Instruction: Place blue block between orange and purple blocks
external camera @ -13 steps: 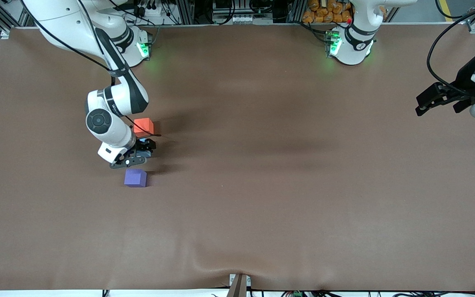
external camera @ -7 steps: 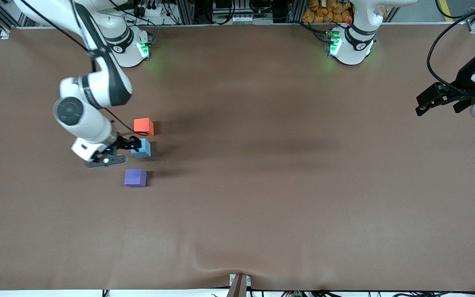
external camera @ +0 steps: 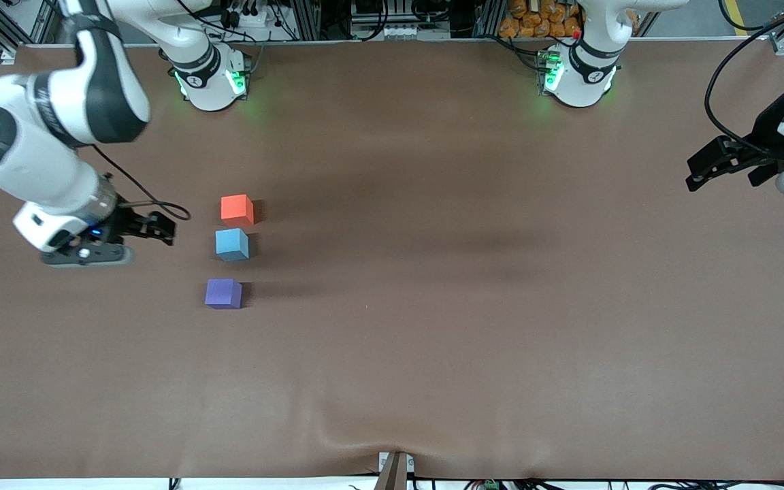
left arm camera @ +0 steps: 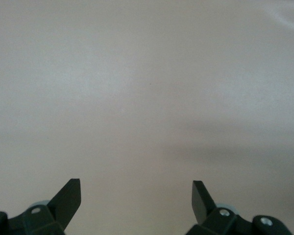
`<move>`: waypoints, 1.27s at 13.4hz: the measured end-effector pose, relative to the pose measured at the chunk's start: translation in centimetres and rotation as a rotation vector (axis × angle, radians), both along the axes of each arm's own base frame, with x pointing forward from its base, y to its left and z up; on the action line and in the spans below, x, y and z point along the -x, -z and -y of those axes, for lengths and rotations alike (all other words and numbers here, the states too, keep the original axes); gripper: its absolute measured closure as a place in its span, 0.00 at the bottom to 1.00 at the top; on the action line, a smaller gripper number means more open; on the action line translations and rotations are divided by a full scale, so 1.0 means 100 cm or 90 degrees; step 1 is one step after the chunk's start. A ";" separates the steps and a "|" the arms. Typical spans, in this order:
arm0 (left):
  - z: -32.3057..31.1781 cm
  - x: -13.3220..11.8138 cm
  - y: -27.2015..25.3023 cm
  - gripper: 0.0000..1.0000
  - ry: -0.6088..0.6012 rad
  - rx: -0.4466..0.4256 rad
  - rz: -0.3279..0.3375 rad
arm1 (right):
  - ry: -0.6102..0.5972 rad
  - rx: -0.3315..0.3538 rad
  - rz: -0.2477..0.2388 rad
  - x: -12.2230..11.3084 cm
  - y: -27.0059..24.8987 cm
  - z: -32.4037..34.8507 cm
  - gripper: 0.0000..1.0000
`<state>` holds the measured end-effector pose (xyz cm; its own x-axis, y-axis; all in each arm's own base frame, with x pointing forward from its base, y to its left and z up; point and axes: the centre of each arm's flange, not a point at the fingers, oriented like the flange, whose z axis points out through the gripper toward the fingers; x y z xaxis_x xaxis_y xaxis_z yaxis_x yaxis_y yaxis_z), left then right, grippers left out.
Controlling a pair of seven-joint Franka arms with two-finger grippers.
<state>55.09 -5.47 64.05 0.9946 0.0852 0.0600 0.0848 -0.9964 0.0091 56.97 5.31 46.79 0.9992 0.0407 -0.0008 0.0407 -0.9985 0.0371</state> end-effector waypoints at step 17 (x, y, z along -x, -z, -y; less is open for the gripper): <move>-0.002 0.000 0.000 0.00 -0.002 0.000 0.000 | -0.023 -0.046 -0.084 0.041 -0.168 0.037 0.00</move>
